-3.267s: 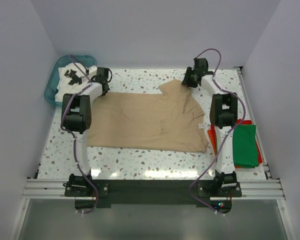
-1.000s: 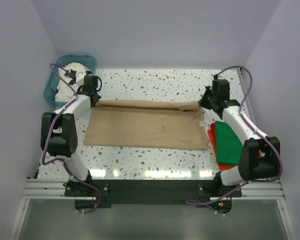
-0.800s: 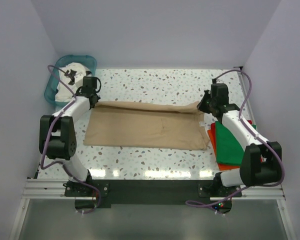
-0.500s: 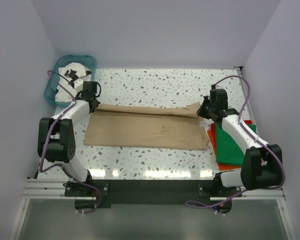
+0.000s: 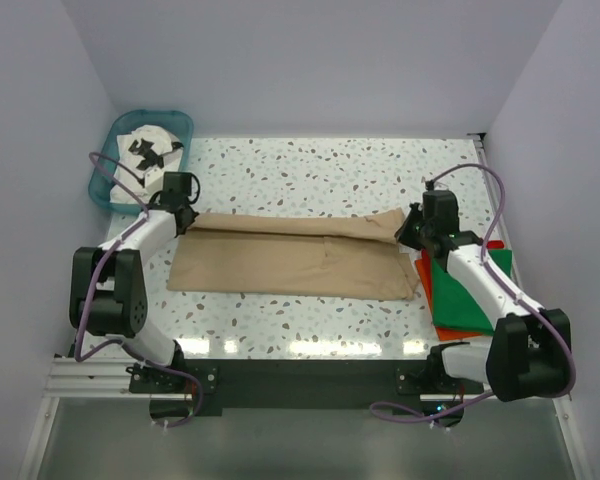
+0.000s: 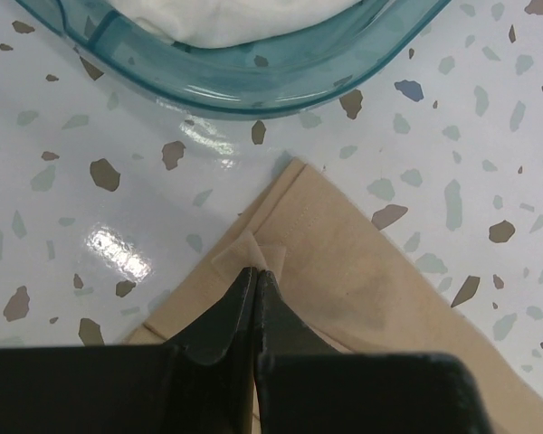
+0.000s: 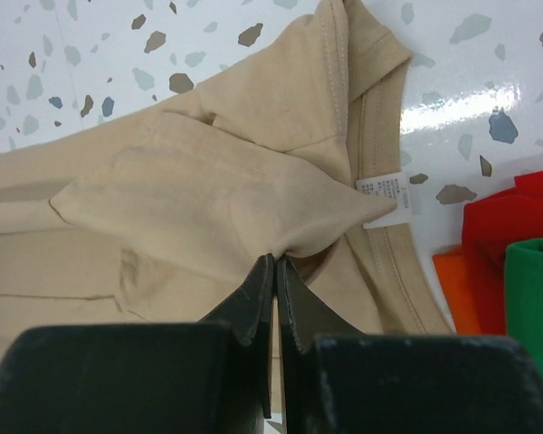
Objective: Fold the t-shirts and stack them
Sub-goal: Fold the tshirt
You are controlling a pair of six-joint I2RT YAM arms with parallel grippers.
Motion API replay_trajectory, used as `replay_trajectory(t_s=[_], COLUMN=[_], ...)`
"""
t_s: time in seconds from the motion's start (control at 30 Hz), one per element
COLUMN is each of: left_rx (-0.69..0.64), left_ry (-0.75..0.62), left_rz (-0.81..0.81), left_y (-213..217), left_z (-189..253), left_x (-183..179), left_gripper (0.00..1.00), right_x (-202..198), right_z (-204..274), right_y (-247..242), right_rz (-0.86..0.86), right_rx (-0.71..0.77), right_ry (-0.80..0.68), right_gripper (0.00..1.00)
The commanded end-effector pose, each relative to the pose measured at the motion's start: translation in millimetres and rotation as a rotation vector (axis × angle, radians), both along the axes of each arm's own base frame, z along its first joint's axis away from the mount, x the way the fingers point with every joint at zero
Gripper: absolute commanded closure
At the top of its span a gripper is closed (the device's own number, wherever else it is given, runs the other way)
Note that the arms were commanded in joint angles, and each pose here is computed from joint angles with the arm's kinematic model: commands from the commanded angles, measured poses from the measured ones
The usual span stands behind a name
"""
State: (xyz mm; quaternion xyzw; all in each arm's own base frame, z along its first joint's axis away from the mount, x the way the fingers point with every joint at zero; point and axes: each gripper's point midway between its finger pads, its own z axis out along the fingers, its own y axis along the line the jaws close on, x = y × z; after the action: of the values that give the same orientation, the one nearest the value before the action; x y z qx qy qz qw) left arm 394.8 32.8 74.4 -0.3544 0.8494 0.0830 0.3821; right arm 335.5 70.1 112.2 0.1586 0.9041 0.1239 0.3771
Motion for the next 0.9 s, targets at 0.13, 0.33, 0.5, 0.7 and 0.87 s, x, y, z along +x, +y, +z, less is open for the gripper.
replay_trajectory(t_s=[0.13,0.33,0.5,0.7,0.87], left_rx=[-0.022,-0.048,-0.078,-0.117,-0.173], left_ry=[-0.060,-0.108,-0.176,-0.194,-0.193], left_rz=[0.048,0.082,0.079,0.016,-0.026], left_y=[5.2,5.9,2.7,-9.7,-24.1], left_z=[6.2,10.1,21.3,27.3,19.0], left_x=[-10.2,-23.1,-32.4,-19.6,-17.0], left_gripper=[1.00,0.65,0.57,0.61,0.62], right_x=[-13.5,-30.4,-34.5,-7.8,32.1], right_z=[-4.4,-15.2,2.3,10.1,12.4], right_y=[8.5,16.9,11.2,5.8,6.0], right_rz=[0.020,0.054,0.052,0.026,0.022], right_rx=[0.062,0.112,0.081,0.039,-0.005], right_ry=[-0.022,-0.007,-0.050,-0.062,-0.038], right_gripper=[1.00,0.64,0.48,0.47,0.48])
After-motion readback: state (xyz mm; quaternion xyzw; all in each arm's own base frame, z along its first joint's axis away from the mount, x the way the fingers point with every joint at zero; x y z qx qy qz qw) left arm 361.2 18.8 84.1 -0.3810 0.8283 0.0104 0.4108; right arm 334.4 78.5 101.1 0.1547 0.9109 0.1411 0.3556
